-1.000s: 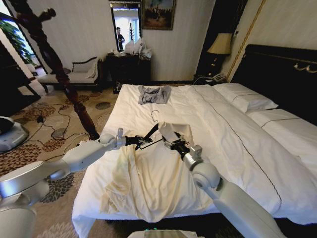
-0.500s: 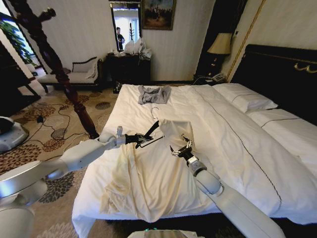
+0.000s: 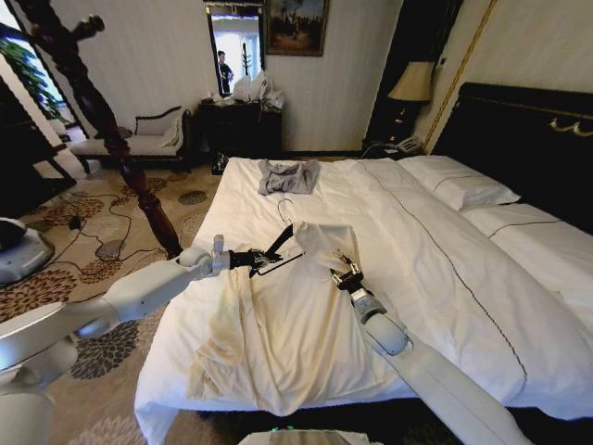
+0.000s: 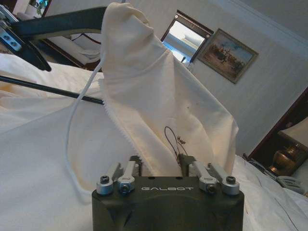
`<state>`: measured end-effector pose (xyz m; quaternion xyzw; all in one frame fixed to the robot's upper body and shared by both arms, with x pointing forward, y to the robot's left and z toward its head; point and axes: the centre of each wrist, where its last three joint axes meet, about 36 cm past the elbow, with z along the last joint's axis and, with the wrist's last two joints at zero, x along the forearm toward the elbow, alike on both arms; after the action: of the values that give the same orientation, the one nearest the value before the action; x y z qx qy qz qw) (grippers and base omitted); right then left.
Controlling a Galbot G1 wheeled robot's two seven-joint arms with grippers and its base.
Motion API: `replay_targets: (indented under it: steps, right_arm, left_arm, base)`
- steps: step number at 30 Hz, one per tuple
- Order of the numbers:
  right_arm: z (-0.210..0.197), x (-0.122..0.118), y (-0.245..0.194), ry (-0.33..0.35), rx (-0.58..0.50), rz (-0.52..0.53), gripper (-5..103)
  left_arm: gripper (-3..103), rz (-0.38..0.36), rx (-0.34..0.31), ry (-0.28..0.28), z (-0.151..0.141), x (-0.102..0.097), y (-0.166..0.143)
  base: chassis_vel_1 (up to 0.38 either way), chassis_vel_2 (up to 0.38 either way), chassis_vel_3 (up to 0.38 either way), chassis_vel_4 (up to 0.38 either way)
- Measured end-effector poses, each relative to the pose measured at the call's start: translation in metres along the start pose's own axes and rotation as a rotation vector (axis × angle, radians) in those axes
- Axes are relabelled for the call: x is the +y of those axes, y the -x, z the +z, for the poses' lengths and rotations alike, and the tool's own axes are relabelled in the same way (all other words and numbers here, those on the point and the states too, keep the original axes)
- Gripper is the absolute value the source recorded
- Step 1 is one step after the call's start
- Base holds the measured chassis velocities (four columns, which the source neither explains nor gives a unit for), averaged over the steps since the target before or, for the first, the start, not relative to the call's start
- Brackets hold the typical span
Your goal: Pick up the clothes from the bed and hang them on the clothes hanger.
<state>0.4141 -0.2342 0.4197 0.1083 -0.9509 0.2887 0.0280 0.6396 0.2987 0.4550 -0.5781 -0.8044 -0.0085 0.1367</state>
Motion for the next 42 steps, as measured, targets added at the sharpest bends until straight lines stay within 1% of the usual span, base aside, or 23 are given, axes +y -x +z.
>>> replay_targets:
  steps: [1,2,4,6,7,8,10,11,12,14,16,17,20,21,26,29,32,37,38,42]
  right_arm:
    - [0.0,0.001,0.001,0.001,-0.005,0.0,37]
    - [0.0,0.001,0.001,0.001,-0.005,0.0,37]
    - [0.001,0.001,0.003,0.0,-0.033,0.007,27]
    - [0.001,0.002,0.004,0.002,-0.043,0.012,27]
    - [-0.001,0.002,0.004,0.014,-0.052,0.016,15]
    - [-0.004,0.003,0.004,0.025,-0.057,0.015,15]
    - [-0.015,0.004,0.001,0.063,-0.078,0.004,5]
    - [-0.024,0.004,-0.001,0.096,-0.089,-0.009,2]
    - [-0.024,0.004,-0.001,0.096,-0.089,-0.009,2]
    - [-0.042,0.005,-0.007,0.165,-0.098,-0.036,1]
    - [-0.068,0.007,-0.016,0.26,-0.108,-0.081,1]
    - [-0.068,0.007,-0.016,0.26,-0.108,-0.081,1]
    - [-0.099,0.01,-0.028,0.352,-0.129,-0.159,1]
    - [-0.107,0.01,-0.031,0.368,-0.139,-0.183,1]
    - [-0.12,0.011,-0.039,0.393,-0.162,-0.217,1]
    - [-0.128,0.013,-0.043,0.42,-0.164,-0.247,1]
    - [-0.129,0.016,-0.042,0.425,-0.166,-0.256,1]
    - [-0.133,0.031,-0.041,0.472,-0.153,-0.3,1]
    - [-0.133,0.031,-0.041,0.472,-0.153,-0.3,1]
    - [-0.134,0.043,-0.03,0.494,-0.14,-0.302,1]
  left_arm:
    - [18,0.0,0.0,0.0,0.0,0.0,0.0]
    - [18,0.0,0.0,0.0,0.0,0.0,0.0]
    - [18,0.001,-0.001,0.001,-0.001,0.0,0.001]
    - [18,0.001,-0.002,0.001,-0.001,0.0,0.001]
    - [18,0.004,-0.002,0.0,-0.002,0.0,0.003]
    - [18,0.005,-0.001,-0.001,-0.002,0.0,0.003]
    - [18,0.008,0.0,-0.002,-0.002,-0.001,0.006]
    - [18,0.01,0.0,-0.002,-0.002,-0.002,0.008]
    - [18,0.01,0.0,-0.002,-0.002,-0.002,0.008]
    - [18,0.012,0.0,-0.003,-0.002,-0.003,0.011]
    - [18,0.017,-0.002,-0.001,-0.004,-0.003,0.018]
    - [18,0.017,-0.002,-0.001,-0.004,-0.003,0.018]
    - [18,0.021,-0.006,0.005,-0.01,-0.001,0.026]
    - [18,0.022,-0.008,0.008,-0.013,0.0,0.028]
    - [18,0.017,-0.017,0.013,-0.021,0.004,0.033]
    - [18,0.015,-0.022,0.014,-0.025,0.007,0.035]
    - [18,0.018,-0.025,0.014,-0.026,0.006,0.036]
    - [18,0.017,-0.033,0.015,-0.029,0.006,0.037]
    - [18,0.017,-0.033,0.015,-0.029,0.006,0.037]
    - [18,0.008,-0.044,0.016,-0.033,0.005,0.033]
  base:
    - [0.0,0.0,0.0,0.0]
    - [0.0,0.0,0.0,0.0]
    - [0.0,0.0,0.0,0.0]
    - [0.0,0.0,0.0,0.0]
    - [0.0,0.0,0.0,0.0]
    - [0.0,0.0,0.0,0.0]
    - [0.0,0.0,0.0,0.0]
    - [0.0,0.0,0.0,0.0]
    - [0.0,0.0,0.0,0.0]
    - [0.0,0.0,0.0,0.0]
    - [0.0,0.0,0.0,0.0]
    - [0.0,0.0,0.0,0.0]
    - [0.0,0.0,0.0,0.0]
    - [0.0,0.0,0.0,0.0]
    - [0.0,0.0,0.0,0.0]
    - [0.0,0.0,0.0,0.0]
    - [0.0,0.0,0.0,0.0]
    - [0.0,0.0,0.0,0.0]
    - [0.0,0.0,0.0,0.0]
    - [0.0,0.0,0.0,0.0]
